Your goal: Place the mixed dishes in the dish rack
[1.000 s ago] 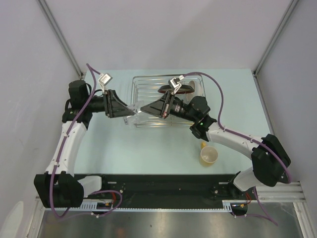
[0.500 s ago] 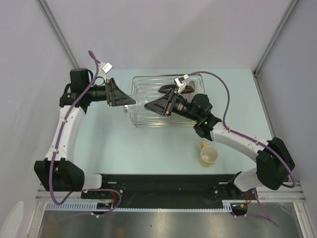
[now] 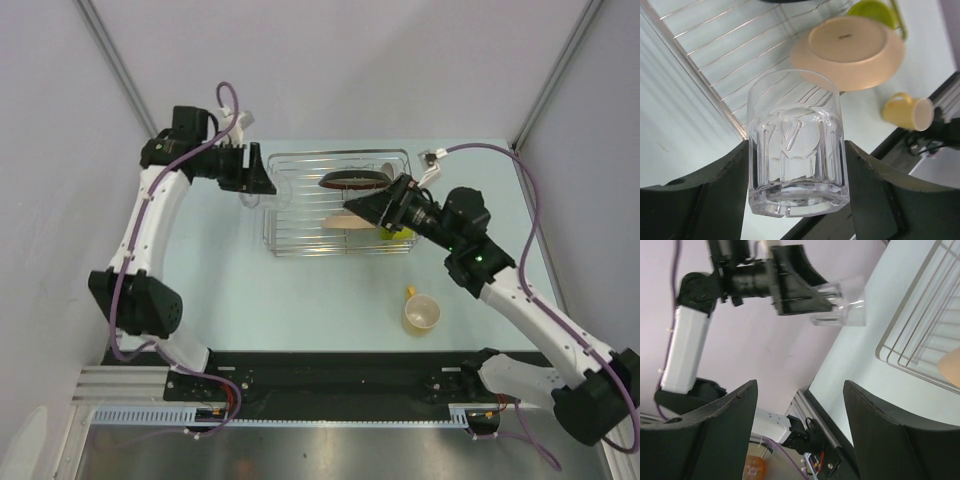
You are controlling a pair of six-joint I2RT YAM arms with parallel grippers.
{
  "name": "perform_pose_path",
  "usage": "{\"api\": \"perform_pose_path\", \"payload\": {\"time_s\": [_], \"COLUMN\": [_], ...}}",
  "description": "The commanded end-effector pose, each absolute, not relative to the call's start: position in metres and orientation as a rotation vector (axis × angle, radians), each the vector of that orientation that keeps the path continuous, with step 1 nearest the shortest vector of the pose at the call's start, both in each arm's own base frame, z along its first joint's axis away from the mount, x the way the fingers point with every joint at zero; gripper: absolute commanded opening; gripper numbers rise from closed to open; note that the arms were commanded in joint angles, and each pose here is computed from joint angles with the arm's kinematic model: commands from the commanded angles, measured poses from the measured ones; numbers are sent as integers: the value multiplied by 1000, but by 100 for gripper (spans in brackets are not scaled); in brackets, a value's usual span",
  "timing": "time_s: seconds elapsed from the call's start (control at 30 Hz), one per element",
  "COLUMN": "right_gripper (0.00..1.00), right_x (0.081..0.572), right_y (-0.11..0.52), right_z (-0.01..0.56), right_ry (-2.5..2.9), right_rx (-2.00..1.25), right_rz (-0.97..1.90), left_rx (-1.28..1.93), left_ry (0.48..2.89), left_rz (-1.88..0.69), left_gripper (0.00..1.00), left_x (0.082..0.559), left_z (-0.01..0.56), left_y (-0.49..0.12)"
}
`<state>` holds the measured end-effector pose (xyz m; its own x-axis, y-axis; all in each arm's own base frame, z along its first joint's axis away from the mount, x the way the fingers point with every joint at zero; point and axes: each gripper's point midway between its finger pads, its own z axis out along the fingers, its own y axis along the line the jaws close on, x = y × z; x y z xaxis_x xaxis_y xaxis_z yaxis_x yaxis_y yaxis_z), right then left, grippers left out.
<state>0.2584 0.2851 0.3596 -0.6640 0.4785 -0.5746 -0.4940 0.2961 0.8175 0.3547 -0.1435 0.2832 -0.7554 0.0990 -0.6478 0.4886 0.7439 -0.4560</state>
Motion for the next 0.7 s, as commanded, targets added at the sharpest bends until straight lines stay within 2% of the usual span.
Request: {"api": "perform_pose_path", "payload": {"time_s": [0.0, 0.27, 0.67], "right_gripper": [73, 72, 71], "right_x": [250, 235, 237], "right_y": [258, 226, 196], "right_z": [371, 374, 352], "right_ry": [1702, 1673, 1695], "right_rx": [0, 64, 149], "right_rz": [1398, 1352, 1336], "left_rx": [520, 692, 770], "left_ry": [2395, 2462, 2561], "left_rz": [-608, -368, -186], "left_gripper": [0, 0, 0], "left_x": [392, 453, 479], "left_z": [267, 222, 145], "left_y": [-145, -177, -176]}}
